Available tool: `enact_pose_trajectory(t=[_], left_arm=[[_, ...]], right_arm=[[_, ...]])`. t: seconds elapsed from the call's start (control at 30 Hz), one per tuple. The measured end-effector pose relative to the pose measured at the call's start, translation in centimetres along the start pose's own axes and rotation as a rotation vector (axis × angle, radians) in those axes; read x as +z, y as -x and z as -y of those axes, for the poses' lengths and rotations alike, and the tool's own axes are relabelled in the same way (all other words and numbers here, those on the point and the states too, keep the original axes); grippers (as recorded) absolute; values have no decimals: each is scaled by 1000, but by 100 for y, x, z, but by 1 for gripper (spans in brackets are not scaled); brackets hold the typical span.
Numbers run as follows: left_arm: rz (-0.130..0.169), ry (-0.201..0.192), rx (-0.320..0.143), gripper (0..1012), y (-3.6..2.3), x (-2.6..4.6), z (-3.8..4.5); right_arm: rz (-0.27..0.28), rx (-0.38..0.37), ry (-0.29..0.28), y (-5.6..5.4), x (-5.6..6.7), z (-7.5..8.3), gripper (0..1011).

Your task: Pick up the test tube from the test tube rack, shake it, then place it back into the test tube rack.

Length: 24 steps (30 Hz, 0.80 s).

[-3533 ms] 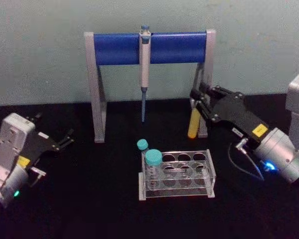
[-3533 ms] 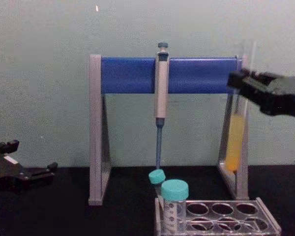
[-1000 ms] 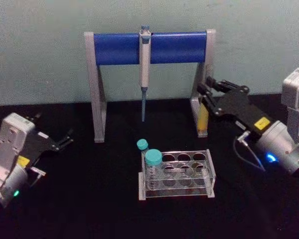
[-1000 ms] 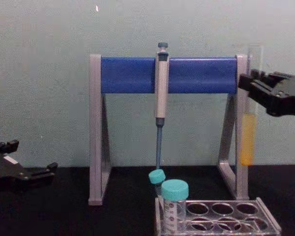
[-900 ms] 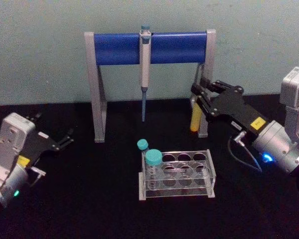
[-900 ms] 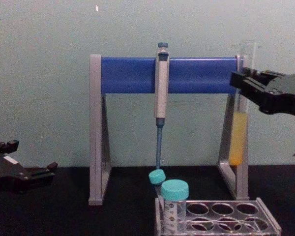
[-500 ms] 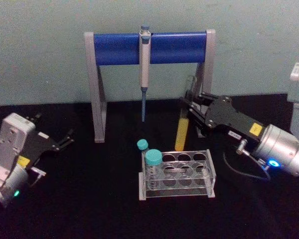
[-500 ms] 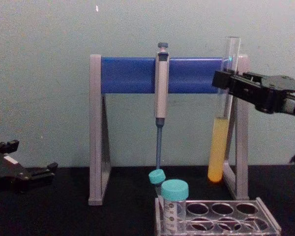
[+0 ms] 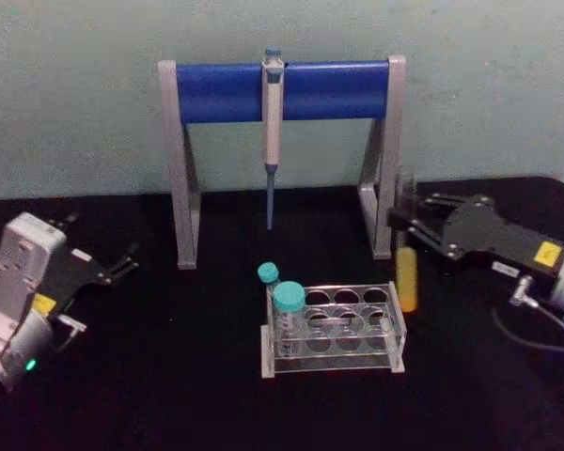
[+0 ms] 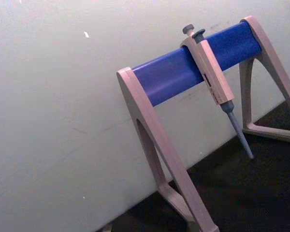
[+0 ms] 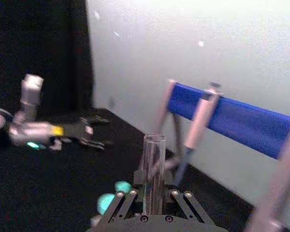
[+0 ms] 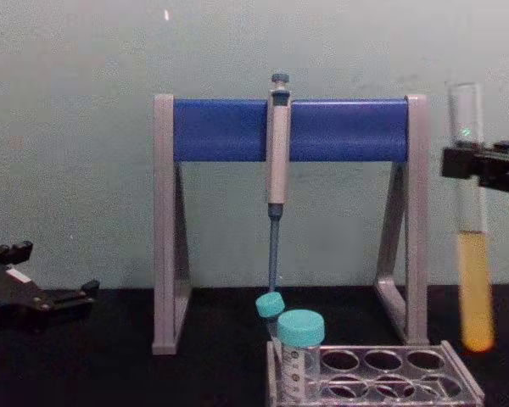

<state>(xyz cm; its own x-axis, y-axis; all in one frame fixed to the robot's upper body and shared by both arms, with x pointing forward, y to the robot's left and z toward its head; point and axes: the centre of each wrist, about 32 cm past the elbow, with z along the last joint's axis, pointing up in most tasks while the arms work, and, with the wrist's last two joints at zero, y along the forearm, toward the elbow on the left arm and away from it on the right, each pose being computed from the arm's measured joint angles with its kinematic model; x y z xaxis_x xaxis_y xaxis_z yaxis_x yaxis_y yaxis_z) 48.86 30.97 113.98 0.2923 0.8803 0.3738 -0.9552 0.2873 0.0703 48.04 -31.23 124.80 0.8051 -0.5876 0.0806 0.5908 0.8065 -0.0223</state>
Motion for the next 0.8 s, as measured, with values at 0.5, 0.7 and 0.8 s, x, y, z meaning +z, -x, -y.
enact_pose_trajectory(t=[0.5, 0.7, 0.8], left_arm=[[0, 0, 0, 1001, 0, 0, 0], [0, 0, 0, 1001, 0, 0, 0], [0, 0, 0, 1001, 0, 0, 0]], right_arm=[[212, -238, 30, 71, -163, -176, 232], [224, -253, -41, 116, -285, -369, 232], [208, -224, -79, 131, -322, -438, 232]])
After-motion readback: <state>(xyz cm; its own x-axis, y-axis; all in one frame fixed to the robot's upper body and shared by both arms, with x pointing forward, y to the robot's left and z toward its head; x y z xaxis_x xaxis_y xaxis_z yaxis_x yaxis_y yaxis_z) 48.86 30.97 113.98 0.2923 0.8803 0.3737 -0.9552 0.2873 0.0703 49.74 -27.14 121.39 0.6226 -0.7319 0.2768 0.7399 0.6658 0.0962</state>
